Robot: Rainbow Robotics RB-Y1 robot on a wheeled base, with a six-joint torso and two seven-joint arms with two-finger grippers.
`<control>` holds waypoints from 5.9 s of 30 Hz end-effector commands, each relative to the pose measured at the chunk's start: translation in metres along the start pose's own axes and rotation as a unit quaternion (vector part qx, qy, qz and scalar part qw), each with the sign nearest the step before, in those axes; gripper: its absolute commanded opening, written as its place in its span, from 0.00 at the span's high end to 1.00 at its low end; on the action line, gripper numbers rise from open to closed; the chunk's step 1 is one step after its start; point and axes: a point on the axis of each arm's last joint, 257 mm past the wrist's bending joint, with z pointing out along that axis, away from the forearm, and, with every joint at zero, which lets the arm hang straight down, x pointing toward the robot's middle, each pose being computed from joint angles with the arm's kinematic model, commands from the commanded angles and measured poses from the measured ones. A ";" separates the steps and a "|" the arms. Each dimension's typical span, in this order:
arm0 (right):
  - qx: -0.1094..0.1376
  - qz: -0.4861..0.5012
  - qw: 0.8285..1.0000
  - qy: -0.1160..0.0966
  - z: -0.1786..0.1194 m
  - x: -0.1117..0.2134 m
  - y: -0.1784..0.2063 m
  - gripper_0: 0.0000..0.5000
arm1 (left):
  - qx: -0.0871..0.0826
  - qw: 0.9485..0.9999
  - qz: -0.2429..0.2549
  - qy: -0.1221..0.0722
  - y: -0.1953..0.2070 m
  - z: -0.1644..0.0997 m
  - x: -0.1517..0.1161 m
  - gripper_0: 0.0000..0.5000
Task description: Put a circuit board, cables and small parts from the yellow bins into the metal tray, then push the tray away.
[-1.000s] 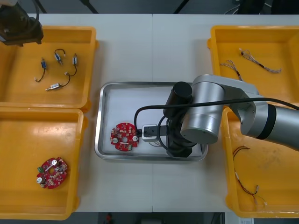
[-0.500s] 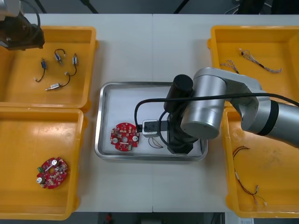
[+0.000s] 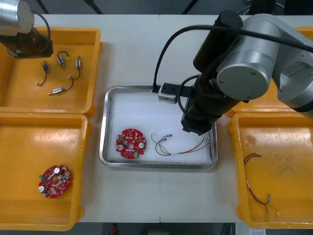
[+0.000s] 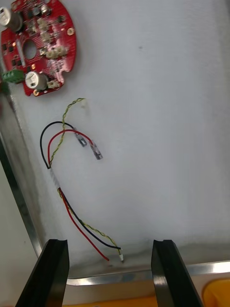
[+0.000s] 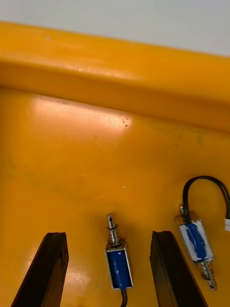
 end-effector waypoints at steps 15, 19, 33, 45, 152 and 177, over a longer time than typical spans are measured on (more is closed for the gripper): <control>0.082 0.362 0.928 0.020 -0.087 0.075 -0.082 0.00 | 0.029 0.999 -0.011 0.027 -0.011 0.020 0.035 0.00; 0.081 0.400 0.912 0.026 -0.098 0.094 -0.097 0.00 | 0.029 0.999 -0.012 0.027 -0.011 0.020 0.035 0.00; 0.097 0.422 0.900 0.055 -0.125 0.163 -0.146 0.00 | 0.027 0.999 -0.020 0.024 0.000 0.027 0.039 0.22; 0.111 0.396 0.910 0.043 -0.122 0.202 -0.197 0.00 | 0.031 0.999 -0.018 0.027 -0.001 0.028 0.041 1.00; 0.246 0.326 0.906 -0.115 -0.003 0.232 -0.351 0.00 | 0.052 0.985 -0.150 0.072 -0.277 -0.091 0.235 0.99; 0.214 0.384 0.888 -0.137 0.025 0.250 -0.329 0.73 | 0.060 0.983 -0.156 0.077 -0.265 -0.116 0.215 0.00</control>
